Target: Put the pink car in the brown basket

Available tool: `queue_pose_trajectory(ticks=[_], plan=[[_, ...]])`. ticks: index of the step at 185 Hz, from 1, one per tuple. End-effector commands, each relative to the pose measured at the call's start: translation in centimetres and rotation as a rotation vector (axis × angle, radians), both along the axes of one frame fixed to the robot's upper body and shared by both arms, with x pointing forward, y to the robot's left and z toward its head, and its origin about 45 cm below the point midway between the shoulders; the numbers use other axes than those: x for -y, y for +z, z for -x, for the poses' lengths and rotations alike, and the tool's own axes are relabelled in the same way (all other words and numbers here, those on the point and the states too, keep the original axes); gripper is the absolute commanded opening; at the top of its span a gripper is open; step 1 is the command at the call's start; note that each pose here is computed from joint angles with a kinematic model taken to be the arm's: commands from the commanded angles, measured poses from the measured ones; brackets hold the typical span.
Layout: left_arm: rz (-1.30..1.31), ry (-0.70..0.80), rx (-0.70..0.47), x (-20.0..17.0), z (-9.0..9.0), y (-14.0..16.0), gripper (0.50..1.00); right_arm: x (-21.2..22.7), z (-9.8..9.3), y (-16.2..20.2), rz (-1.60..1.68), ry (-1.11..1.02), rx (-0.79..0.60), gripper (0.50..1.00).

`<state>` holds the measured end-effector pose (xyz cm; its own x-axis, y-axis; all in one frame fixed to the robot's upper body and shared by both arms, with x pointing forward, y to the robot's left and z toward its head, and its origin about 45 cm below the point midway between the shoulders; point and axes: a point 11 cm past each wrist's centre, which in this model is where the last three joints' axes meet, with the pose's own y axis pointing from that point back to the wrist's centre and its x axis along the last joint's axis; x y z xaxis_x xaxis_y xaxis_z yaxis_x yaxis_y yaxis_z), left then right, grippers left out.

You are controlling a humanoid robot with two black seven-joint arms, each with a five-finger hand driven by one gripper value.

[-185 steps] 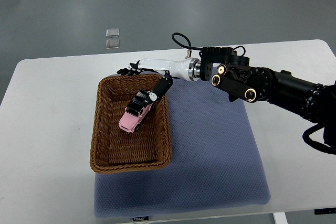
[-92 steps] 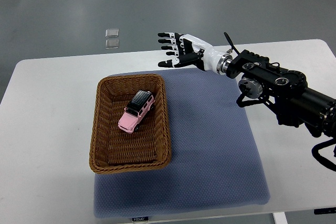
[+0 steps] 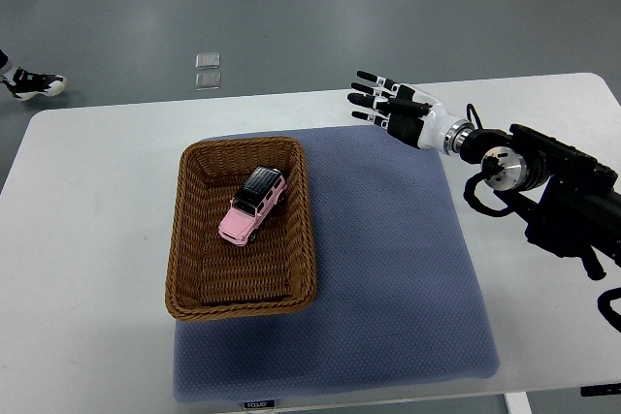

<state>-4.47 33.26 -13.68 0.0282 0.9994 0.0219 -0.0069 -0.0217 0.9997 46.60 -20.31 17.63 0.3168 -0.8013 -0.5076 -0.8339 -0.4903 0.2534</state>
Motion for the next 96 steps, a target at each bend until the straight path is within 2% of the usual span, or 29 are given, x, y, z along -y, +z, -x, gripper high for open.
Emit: queue_pose_trajectory(ticks=[1, 96], plan=[[0.0, 0.0, 0.001, 0.0, -0.1, 0.0, 1.0, 0.2, 0.1, -0.2, -0.019, -0.012, -0.009, 0.913], [0.0, 0.0, 0.001, 0.0, -0.1, 0.0, 1.0, 0.5, 0.9, -1.5, -0.026, -0.017, -0.024, 0.913]])
